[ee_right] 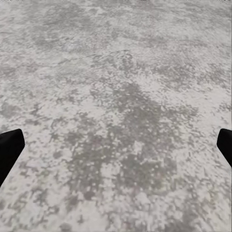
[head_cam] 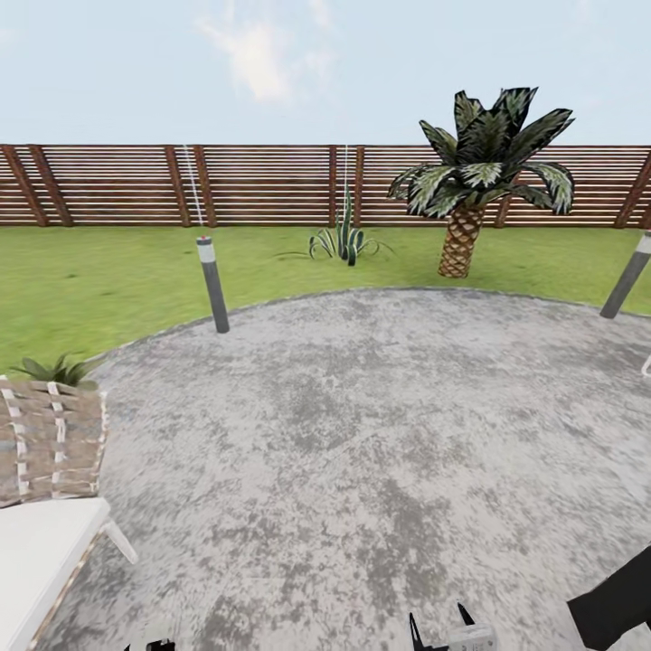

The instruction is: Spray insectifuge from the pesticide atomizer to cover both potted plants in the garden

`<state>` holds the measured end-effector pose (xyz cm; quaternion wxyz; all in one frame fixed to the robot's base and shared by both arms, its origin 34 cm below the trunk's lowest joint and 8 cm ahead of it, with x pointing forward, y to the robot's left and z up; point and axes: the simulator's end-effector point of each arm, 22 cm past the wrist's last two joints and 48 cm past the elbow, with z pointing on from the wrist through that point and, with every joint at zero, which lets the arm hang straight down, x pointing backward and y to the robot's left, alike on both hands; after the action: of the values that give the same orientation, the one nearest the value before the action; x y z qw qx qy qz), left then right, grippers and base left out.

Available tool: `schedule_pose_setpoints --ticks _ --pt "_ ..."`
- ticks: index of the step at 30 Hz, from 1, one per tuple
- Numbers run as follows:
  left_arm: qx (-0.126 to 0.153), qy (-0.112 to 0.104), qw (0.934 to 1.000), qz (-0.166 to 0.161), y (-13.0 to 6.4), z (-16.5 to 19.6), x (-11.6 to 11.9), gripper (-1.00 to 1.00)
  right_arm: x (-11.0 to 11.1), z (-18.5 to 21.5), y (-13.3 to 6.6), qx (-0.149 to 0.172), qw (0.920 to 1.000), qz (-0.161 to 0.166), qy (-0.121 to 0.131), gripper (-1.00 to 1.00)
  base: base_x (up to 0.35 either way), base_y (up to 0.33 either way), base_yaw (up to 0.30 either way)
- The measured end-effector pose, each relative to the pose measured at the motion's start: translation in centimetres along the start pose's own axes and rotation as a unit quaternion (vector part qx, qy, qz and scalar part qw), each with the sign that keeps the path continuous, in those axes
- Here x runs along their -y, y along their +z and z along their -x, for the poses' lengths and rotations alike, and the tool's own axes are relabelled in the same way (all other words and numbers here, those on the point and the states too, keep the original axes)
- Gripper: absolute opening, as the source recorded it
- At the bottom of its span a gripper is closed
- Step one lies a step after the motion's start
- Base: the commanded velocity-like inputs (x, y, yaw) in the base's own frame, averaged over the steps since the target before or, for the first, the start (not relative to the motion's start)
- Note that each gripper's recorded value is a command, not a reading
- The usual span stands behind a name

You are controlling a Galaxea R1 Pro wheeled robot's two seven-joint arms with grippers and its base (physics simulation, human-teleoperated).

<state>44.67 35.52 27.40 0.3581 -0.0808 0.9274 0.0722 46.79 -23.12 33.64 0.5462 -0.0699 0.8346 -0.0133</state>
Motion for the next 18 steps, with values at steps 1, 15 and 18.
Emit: schedule_pose_setpoints --ticks 1,15,18 --pt "0.0 0.0 1.0 0.0 0.01 0.02 0.0 -1.0 0.0 0.0 0.0 0.0 1.0 0.0 0.0 1.0 0.34 0.0 0.0" --pt "0.0 0.0 1.0 0.0 0.0 0.01 0.01 -1.0 0.0 0.0 0.0 0.0 1.0 0.0 0.0 1.0 0.34 0.0 0.0" --pt "0.0 0.0 1.0 0.0 0.01 0.02 0.01 -1.0 0.0 0.0 0.0 0.0 1.0 0.0 0.0 1.0 0.339 0.0 0.0"
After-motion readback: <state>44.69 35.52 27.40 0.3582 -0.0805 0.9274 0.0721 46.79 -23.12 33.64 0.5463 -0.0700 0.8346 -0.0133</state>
